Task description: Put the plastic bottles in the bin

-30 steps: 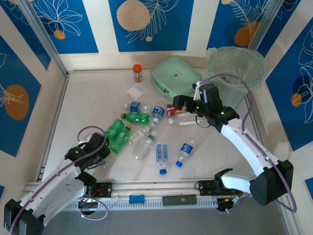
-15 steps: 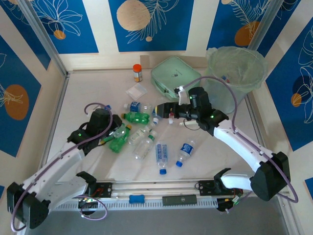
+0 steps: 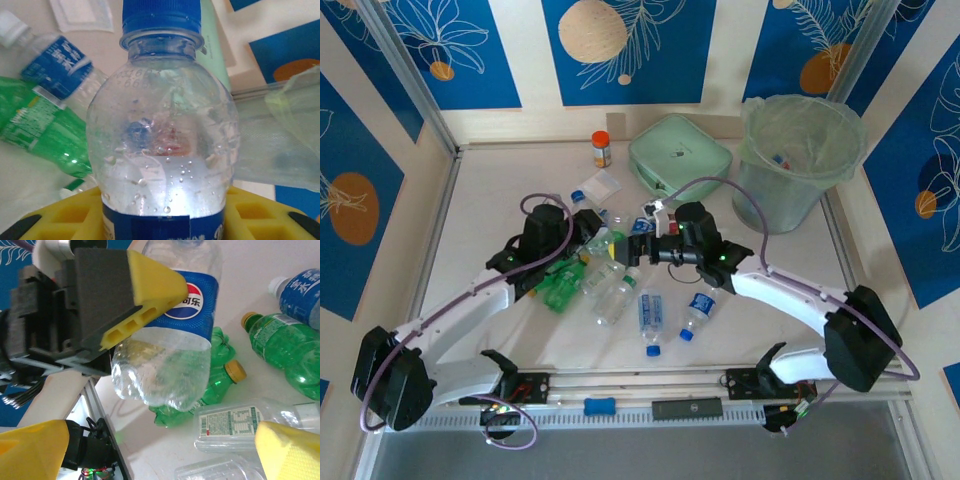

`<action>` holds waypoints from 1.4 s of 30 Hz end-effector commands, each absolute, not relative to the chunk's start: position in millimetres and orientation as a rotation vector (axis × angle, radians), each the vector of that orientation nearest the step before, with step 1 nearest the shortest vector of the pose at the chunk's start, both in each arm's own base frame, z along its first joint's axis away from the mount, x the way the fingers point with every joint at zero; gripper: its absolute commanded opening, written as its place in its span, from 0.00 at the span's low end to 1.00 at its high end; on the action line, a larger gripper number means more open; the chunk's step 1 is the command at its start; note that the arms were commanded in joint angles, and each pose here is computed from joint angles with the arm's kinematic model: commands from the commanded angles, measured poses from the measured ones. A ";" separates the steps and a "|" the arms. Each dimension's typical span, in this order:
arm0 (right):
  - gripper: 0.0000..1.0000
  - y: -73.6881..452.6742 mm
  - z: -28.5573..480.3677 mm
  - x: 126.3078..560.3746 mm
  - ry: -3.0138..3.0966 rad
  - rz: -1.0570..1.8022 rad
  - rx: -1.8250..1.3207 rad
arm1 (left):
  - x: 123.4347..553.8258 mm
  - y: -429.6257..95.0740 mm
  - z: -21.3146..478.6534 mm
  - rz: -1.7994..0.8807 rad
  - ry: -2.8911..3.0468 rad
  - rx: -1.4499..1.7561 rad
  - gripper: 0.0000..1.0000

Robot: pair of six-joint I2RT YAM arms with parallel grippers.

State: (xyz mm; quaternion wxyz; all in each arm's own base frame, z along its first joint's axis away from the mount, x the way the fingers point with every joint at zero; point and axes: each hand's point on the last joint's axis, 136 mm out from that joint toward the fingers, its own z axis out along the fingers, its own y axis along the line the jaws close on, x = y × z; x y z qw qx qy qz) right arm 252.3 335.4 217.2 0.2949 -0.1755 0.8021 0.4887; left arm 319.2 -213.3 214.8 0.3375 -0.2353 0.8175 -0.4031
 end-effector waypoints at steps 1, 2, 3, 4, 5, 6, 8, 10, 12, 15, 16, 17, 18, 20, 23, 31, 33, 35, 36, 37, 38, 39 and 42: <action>0.95 347.0 219.4 253.2 2.104 1.339 -0.464 | 319.3 -228.2 229.9 -1.166 2.079 -0.616 0.44; 0.94 348.6 218.0 253.9 2.103 1.340 -0.465 | 318.4 -229.7 230.4 -1.173 2.079 -0.615 0.44; 0.94 350.3 217.6 254.7 2.101 1.339 -0.471 | 317.0 -231.6 230.6 -1.182 2.081 -0.611 0.44; 0.94 351.9 217.2 255.7 2.100 1.334 -0.478 | 316.1 -233.2 230.6 -1.187 2.084 -0.608 0.44; 0.94 353.8 215.1 257.3 2.110 1.324 -0.485 | 315.3 -234.5 230.6 -1.194 2.085 -0.609 0.44; 0.94 355.6 214.0 258.6 2.114 1.316 -0.493 | 314.3 -236.0 230.7 -1.200 2.086 -0.607 0.44; 0.93 359.2 214.0 260.8 2.108 1.312 -0.502 | 313.0 -238.9 230.1 -1.216 2.089 -0.605 0.45; 0.93 362.5 214.8 263.5 2.102 1.308 -0.510 | 311.4 -241.9 228.9 -1.232 2.094 -0.607 0.45; 0.92 366.3 215.1 266.1 2.100 1.306 -0.521 | 310.0 -244.6 225.8 -1.246 2.099 -0.615 0.45; 0.90 370.4 214.6 269.0 2.097 1.300 -0.530 | 307.4 -249.0 220.6 -1.262 2.113 -0.620 0.46; 0.88 370.9 214.7 269.4 2.096 1.299 -0.533 | 306.7 -249.7 220.2 -1.264 2.116 -0.619 0.46; 0.86 371.3 214.4 270.2 2.095 1.296 -0.534 | 305.9 -250.5 219.5 -1.265 2.119 -0.618 0.46; 0.84 371.0 213.4 271.0 2.097 1.290 -0.533 | 305.2 -250.6 218.3 -1.265 2.122 -0.620 0.46; 0.78 370.2 211.4 271.6 2.100 1.280 -0.529 | 304.0 -249.9 217.2 -1.266 2.123 -0.625 0.46; 0.66 368.9 209.2 272.2 2.101 1.268 -0.527 | 303.1 -249.4 218.6 -1.271 2.116 -0.624 0.47; 0.54 363.8 209.8 269.3 2.087 1.237 -0.543 | 297.3 -254.2 224.1 -1.309 2.119 -0.593 0.79; 0.53 359.6 207.3 268.8 2.101 1.212 -0.539 | 295.4 -252.2 229.1 -1.298 2.114 -0.570 1.00; 0.52 354.1 203.8 267.7 2.118 1.186 -0.527 | 293.7 -247.3 233.7 -1.259 2.113 -0.542 0.99; 0.52 350.5 202.2 266.7 2.126 1.170 -0.521 | 292.9 -242.7 236.7 -1.227 2.111 -0.524 0.99; 0.52 347.1 201.5 265.7 2.134 1.156 -0.515 | 292.6 -238.4 239.1 -1.197 2.108 -0.515 0.99; 0.52 341.7 199.5 264.6 2.146 1.133 -0.506 | 292.3 -232.9 240.5 -1.160 2.106 -0.502 0.99; 0.52 335.6 198.0 263.4 2.157 1.104 -0.495 | 292.4 -226.8 241.1 -1.128 2.102 -0.496 0.99; 0.51 312.7 196.5 259.8 2.187 1.019 -0.458 | 292.7 -213.8 241.1 -1.068 2.101 -0.466 0.99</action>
